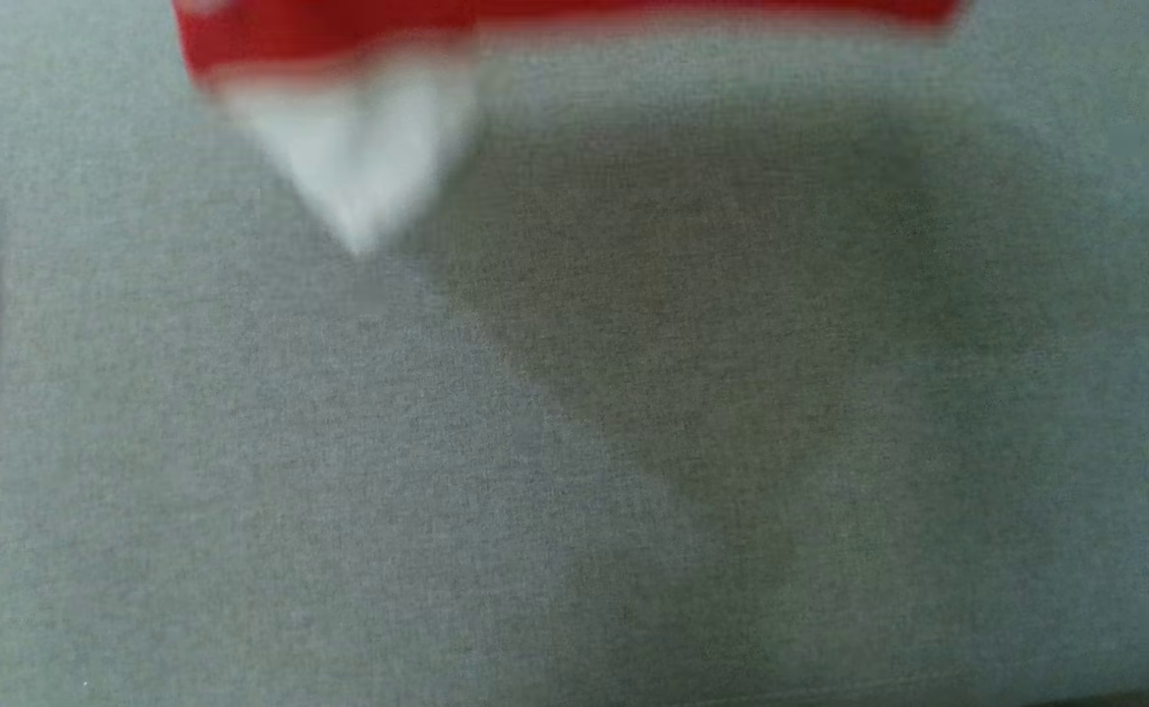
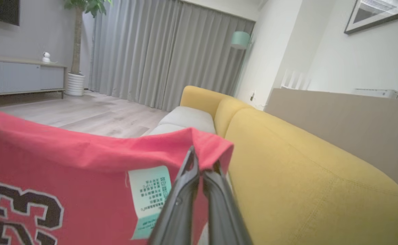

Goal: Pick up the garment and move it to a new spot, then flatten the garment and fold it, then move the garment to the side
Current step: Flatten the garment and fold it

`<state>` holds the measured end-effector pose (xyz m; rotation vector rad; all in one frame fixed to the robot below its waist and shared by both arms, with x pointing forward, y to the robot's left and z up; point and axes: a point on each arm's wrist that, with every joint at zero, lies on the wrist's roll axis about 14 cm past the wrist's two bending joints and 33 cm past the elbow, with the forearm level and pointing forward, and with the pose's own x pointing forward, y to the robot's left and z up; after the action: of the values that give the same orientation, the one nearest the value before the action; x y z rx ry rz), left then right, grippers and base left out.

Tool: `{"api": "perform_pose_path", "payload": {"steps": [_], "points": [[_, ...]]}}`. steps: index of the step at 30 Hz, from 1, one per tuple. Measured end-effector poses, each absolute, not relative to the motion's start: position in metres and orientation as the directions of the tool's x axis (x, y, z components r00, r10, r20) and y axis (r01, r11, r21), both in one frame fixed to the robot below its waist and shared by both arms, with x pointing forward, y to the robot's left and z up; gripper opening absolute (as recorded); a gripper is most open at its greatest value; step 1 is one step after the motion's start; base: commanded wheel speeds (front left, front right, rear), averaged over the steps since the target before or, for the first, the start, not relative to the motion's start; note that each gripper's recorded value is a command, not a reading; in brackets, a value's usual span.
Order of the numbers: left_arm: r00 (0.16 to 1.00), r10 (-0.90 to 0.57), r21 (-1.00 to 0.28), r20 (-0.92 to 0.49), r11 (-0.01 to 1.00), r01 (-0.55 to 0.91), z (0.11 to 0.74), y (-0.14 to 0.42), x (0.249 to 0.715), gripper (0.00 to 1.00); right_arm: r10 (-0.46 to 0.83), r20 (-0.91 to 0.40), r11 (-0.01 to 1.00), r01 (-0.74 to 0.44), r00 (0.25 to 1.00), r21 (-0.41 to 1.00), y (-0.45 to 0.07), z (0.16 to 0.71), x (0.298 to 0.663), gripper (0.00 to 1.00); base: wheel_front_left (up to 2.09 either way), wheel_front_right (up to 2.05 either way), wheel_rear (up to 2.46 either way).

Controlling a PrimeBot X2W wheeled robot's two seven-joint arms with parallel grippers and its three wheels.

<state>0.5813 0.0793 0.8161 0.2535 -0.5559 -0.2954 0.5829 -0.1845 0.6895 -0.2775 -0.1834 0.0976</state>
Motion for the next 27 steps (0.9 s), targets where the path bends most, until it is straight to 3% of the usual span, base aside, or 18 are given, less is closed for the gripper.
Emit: {"api": "perform_pose_path", "payload": {"steps": [6,13,14,18,27], "points": [[0.819,-0.358,0.27,0.449,0.928,0.258,0.792,0.067,0.604,0.0,0.134,0.09,0.943,-0.099,0.987,-0.318,-0.172,0.663,0.621,0.0,0.0,0.0,0.0],[0.899,-0.352,0.143,0.262,0.935,0.324,0.65,0.076,0.625,0.0,0.156,-0.104,0.948,-0.178,0.982,-0.263,-0.161,0.546,0.65,0.0,0.0,0.0,0.0],[0.914,-0.346,0.102,0.212,0.938,0.331,0.611,0.08,0.62,0.0,0.162,-0.151,0.952,-0.194,0.975,-0.236,-0.159,0.512,0.649,0.0,0.0,0.0,0.0],[0.929,-0.331,0.026,0.164,0.943,0.331,0.563,0.086,0.603,0.0,0.162,-0.229,0.963,-0.204,0.96,-0.174,-0.16,0.452,0.635,0.0,0.0,0.0,0.0],[0.947,-0.289,-0.066,0.14,0.952,0.3,0.532,0.099,0.54,0.0,0.129,-0.23,0.989,-0.143,0.965,-0.045,-0.167,0.428,0.584,0.0,0.0,0.0,0.0]]}}
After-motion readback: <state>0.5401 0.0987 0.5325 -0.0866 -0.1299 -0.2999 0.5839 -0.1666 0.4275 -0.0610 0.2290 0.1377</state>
